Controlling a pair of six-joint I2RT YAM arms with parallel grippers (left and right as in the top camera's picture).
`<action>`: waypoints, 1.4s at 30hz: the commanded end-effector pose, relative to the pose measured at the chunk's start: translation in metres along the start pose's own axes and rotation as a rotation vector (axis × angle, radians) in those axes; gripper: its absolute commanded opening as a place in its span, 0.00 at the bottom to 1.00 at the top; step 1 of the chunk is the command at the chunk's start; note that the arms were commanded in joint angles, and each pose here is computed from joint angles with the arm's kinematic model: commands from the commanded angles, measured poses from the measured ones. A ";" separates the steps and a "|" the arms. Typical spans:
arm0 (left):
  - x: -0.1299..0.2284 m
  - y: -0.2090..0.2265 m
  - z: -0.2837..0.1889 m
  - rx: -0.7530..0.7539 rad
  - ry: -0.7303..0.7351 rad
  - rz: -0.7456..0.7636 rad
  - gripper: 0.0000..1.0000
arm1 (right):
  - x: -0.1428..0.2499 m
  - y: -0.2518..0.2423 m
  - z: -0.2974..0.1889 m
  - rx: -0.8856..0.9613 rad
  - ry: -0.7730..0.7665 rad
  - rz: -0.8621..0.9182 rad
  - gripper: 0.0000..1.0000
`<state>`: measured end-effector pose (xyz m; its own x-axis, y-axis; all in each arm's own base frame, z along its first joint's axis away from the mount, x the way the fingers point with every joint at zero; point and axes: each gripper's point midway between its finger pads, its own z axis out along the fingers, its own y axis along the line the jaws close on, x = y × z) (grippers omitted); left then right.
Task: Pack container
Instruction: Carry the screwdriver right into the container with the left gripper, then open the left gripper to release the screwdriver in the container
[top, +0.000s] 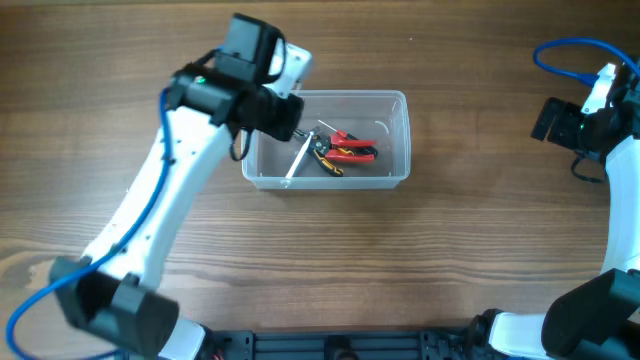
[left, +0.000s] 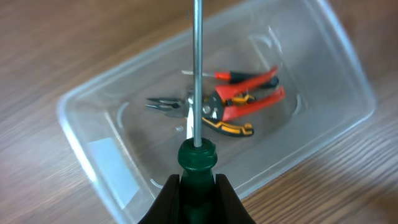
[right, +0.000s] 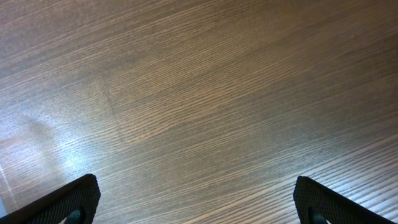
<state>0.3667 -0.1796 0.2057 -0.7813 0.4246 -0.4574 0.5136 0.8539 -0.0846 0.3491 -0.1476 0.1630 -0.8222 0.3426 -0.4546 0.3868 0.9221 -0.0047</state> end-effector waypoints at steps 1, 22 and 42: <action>0.007 -0.007 0.032 0.039 0.081 0.130 0.11 | 0.000 0.000 0.000 -0.004 -0.001 0.016 1.00; 0.059 -0.017 0.127 0.104 0.366 0.205 0.21 | 0.000 0.000 0.000 -0.004 -0.001 0.016 1.00; -0.070 0.001 0.026 -0.097 -0.076 0.172 1.00 | 0.000 0.000 0.000 -0.004 -0.001 0.016 1.00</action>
<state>0.4143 -0.2128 0.1203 -0.7325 0.6010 -0.3197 0.6276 0.7782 0.0251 0.3491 -0.1476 0.1630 -0.8222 0.3426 -0.4546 0.3868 0.9221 -0.0047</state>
